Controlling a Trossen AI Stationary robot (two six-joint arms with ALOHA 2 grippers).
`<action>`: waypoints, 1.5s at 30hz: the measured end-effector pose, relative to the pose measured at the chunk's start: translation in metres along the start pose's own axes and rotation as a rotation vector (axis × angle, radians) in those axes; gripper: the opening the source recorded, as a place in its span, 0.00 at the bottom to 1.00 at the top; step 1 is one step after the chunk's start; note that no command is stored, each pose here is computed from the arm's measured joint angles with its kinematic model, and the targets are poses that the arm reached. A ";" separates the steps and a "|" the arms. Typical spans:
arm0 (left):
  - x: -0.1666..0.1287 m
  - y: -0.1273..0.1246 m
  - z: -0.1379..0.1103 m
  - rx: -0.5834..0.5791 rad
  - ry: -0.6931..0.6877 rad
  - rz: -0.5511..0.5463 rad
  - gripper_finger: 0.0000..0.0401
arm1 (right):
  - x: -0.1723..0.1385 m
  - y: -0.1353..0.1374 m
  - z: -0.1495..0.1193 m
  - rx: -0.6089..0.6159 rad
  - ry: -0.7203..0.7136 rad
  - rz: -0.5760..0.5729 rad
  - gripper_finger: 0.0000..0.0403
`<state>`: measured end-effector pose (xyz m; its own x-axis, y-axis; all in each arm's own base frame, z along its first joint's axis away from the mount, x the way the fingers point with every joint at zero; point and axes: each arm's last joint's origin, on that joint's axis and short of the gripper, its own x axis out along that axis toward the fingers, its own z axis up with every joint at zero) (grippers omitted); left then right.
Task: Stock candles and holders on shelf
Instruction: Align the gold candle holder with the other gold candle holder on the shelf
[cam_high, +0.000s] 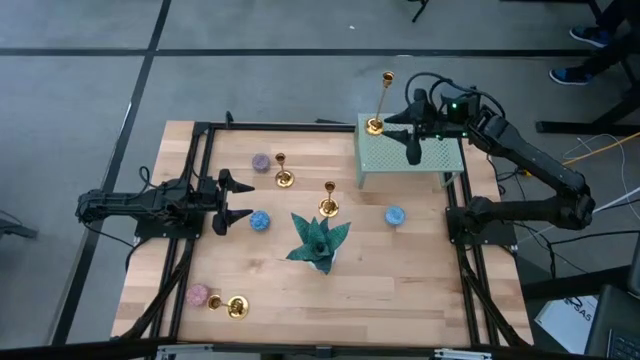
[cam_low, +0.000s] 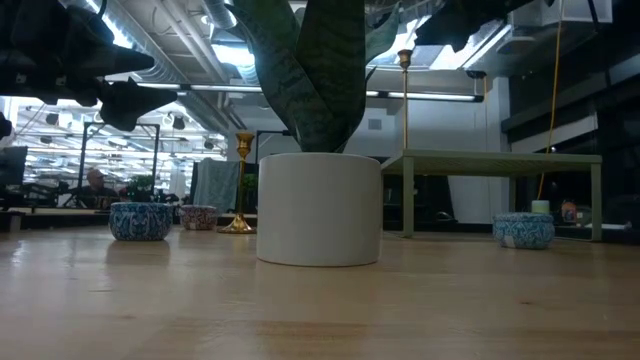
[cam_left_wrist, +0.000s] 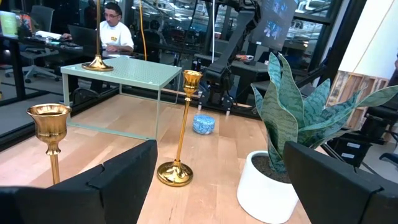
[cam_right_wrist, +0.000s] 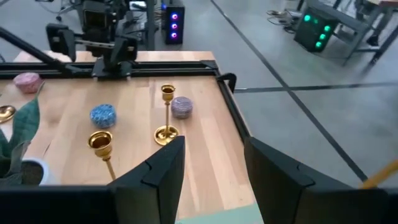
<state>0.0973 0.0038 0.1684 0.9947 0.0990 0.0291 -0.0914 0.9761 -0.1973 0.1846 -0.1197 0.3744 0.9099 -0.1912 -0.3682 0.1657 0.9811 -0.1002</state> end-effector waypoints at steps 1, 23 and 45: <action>0.000 0.000 0.000 0.000 0.000 0.000 0.86 | 0.002 0.001 0.000 -0.001 0.003 0.007 0.43; 0.000 0.000 0.000 0.000 0.000 0.000 0.86 | 0.070 0.041 -0.019 0.011 0.205 0.282 0.39; 0.000 0.000 0.000 0.000 0.000 0.001 0.86 | 0.185 0.102 -0.075 0.064 0.469 0.210 0.37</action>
<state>0.0973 0.0039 0.1684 0.9946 0.1000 0.0293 -0.0923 0.9760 -0.1970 0.3415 -0.0575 0.2264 0.6597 0.0311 -0.7509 0.0342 0.9969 0.0713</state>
